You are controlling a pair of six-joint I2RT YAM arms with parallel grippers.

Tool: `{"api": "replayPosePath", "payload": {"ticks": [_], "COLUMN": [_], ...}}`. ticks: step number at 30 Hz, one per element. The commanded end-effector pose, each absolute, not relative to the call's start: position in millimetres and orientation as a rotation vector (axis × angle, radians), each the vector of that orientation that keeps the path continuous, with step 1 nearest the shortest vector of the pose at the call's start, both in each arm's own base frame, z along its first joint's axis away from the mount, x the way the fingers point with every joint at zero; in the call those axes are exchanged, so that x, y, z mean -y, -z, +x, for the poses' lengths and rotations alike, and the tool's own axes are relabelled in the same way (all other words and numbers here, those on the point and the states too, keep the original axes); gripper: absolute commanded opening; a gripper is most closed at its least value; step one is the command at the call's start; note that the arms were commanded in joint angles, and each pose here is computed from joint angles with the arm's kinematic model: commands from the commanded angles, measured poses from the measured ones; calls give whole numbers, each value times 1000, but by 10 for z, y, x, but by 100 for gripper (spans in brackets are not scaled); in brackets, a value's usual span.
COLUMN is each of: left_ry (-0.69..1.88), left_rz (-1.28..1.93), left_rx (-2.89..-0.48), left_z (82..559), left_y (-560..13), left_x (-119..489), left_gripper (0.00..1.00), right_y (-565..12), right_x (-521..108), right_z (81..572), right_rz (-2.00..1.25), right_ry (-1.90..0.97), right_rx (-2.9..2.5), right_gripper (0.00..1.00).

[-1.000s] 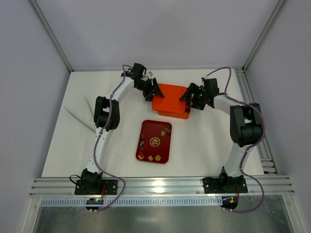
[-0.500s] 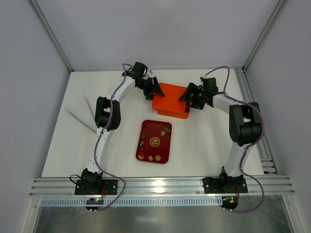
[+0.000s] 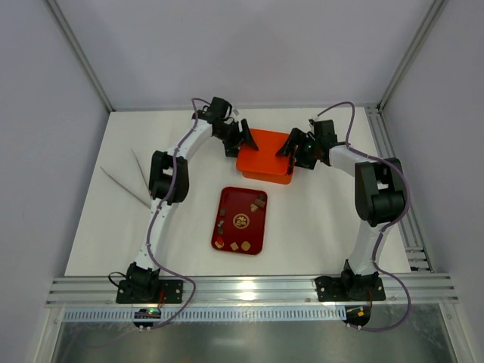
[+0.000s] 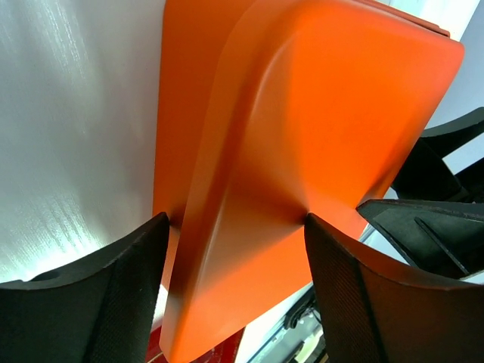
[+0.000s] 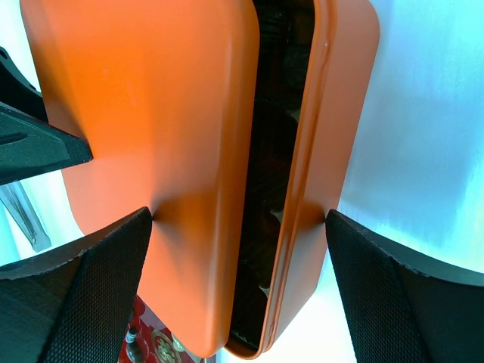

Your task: Pack the chocolate

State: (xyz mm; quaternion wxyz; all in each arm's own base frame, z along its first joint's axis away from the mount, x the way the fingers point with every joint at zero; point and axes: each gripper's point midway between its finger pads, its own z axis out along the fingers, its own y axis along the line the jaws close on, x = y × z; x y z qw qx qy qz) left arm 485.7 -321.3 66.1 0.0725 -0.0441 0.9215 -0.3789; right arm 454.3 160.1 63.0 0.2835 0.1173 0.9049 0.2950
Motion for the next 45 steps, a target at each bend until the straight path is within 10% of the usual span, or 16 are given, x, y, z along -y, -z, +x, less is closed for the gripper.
{"api": "replayPosePath", "payload": {"ticks": [1, 45], "left_ry": [1096, 922], "left_rz": [-50, -54], "left_rx": [-2719, -2595], "left_z": [4893, 4967], "left_y": [-778, -1225], "left_x": [3253, 3435], "left_gripper": [72, 83], "right_y": [-709, -834], "right_x": [-1712, -1959], "right_z": [4604, 4526], "right_rz": [255, 174], "right_ry": [-809, -844], "right_rx": [-2402, -2394], "right_gripper": [95, 100]}}
